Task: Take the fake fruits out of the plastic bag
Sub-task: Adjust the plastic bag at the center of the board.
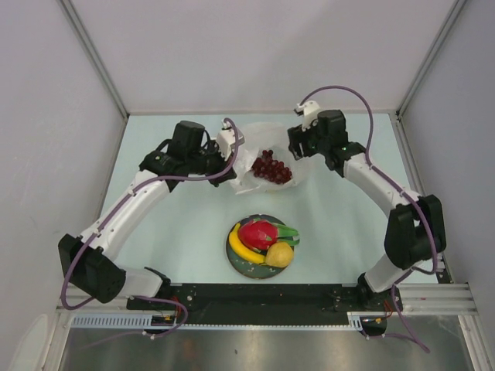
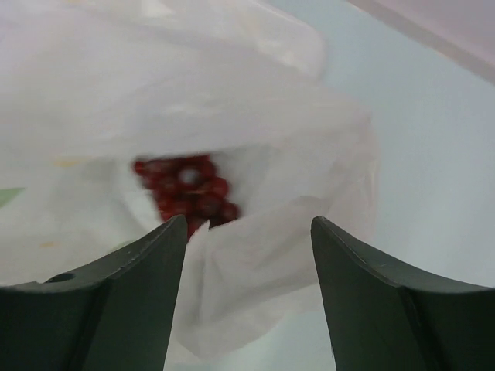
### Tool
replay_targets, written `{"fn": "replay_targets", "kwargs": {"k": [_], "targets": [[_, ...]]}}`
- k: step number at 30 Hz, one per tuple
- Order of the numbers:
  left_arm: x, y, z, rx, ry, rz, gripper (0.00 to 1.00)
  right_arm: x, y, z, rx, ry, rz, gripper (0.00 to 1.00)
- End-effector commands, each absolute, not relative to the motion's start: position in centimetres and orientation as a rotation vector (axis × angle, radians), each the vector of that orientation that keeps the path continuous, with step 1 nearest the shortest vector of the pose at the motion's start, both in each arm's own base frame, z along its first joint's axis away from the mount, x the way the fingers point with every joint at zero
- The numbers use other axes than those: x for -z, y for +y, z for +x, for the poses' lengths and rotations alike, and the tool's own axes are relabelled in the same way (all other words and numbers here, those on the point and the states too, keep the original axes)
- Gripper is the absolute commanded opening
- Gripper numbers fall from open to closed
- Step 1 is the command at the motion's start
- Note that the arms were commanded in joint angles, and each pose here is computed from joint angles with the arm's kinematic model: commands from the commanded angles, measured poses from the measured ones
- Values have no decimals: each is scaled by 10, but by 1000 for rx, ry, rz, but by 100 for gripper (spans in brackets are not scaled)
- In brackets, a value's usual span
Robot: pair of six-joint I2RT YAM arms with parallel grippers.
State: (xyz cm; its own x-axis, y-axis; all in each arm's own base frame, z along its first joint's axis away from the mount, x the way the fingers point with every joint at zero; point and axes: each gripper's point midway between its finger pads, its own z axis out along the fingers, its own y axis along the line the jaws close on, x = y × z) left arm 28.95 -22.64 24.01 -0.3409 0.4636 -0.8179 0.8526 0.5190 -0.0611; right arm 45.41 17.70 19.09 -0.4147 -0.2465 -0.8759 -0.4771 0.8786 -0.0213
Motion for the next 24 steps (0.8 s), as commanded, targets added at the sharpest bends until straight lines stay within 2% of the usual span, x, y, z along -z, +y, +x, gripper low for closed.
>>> {"fn": "replay_targets", "kwargs": {"k": [1,3,5,8,9,10,18,24], "targets": [[-260,-241,295,709,1926,1060,0,-252,232,402,-370,1816,-806,71],[-259,-241,295,711,1928,1057,1,-259,244,384,-393,1794,-855,69],[-259,-240,295,709,1926,1051,0,-254,252,375,-432,1792,-902,62],[-260,-240,295,711,1929,1034,0,-232,262,376,-448,1822,-947,47],[-261,-240,294,709,1924,1031,0,-222,264,377,-454,1834,-967,39],[-262,-240,294,708,1921,1032,0,-207,265,382,-449,1859,-984,36],[-262,-235,294,685,1925,1019,1,-131,240,397,-349,1996,-1108,29],[-271,-240,296,703,1906,1018,0,-111,192,371,-271,2083,-1098,26]]}}
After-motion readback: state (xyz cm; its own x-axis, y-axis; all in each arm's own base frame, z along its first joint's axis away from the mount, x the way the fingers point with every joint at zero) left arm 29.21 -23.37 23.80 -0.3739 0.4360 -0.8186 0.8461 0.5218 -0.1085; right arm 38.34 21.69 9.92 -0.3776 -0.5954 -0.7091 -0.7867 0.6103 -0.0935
